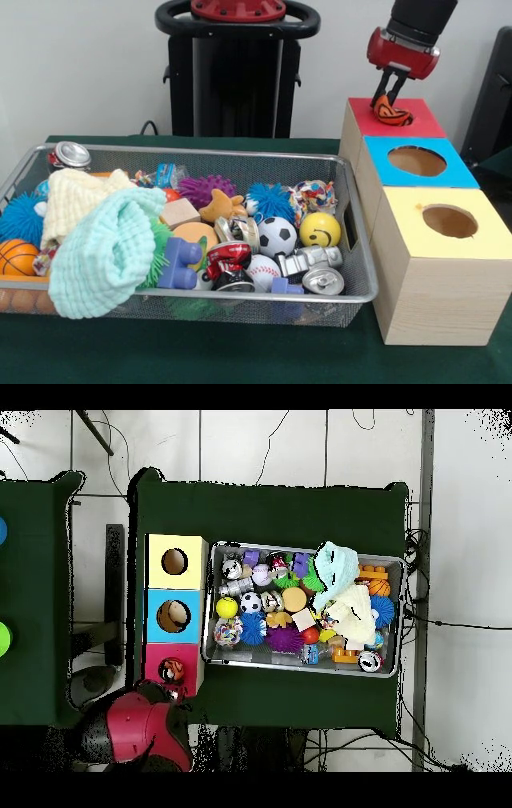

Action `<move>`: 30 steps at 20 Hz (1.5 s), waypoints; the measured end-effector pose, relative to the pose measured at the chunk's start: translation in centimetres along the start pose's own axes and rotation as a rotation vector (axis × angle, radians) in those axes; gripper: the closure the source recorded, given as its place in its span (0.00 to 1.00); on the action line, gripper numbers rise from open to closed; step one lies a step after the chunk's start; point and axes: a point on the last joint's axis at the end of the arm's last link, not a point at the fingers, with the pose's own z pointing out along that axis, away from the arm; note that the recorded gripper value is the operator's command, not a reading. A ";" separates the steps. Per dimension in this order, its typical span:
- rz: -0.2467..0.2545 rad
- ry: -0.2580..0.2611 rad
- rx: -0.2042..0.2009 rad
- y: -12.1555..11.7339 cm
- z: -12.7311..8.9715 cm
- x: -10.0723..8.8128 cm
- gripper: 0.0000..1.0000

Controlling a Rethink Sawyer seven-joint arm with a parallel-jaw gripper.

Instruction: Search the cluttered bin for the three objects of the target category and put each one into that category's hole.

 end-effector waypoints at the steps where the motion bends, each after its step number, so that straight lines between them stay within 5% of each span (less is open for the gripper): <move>1: 0.001 -0.001 -0.001 0.1 -0.1 0.0 1.00; 15: 0.021 0.005 -0.005 0.2 0.0 -0.1 1.00; 16: 0.022 0.005 -0.005 0.2 0.0 -0.1 0.00; 30: 0.033 -0.003 -0.027 0.3 0.4 -0.4 0.00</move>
